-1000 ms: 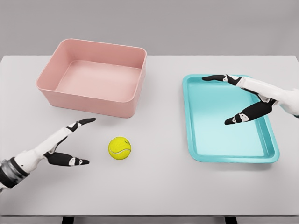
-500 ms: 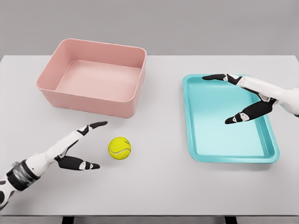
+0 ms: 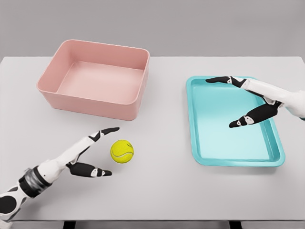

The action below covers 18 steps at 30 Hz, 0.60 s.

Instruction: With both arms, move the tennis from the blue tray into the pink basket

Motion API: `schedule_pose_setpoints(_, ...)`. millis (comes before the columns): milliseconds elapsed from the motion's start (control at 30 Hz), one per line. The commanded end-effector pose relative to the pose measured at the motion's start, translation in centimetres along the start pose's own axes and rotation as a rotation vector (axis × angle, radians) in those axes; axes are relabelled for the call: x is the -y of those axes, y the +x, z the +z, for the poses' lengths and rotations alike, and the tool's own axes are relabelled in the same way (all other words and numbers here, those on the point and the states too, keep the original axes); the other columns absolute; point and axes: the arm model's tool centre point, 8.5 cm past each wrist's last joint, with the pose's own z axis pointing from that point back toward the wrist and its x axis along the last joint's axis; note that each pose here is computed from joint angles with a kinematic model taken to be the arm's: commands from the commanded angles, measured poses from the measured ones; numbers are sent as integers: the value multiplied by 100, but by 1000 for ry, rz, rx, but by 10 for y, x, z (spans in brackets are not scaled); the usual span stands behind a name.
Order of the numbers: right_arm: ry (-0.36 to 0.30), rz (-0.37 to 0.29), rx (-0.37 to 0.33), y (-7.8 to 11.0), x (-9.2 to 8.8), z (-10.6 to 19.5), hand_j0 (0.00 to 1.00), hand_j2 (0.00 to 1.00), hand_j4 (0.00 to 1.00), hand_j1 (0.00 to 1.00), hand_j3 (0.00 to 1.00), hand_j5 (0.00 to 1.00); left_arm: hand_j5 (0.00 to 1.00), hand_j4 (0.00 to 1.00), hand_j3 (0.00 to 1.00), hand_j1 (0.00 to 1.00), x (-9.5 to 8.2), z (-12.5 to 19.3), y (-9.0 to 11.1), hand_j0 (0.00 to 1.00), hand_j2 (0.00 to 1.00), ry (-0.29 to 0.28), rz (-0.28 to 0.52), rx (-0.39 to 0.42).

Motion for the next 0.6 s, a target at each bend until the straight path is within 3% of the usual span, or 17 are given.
schedule_pose_setpoints(0,-5,-7,3,0,1,0,100,100,100,100,100,100,99,99,99,99,6,-1,0,99,99,1,38,4)
schedule_pose_setpoints(300,-17,-1,-16,-4,6,3,100,100,100,100,100,100,99,99,99,99,13,-8,1,99,99,18,96,27)
schedule_pose_setpoints(567,-25,13,0,2,10,2,100,100,100,100,100,100,99,99,99,99,8,-10,3,99,99,43,128,41)
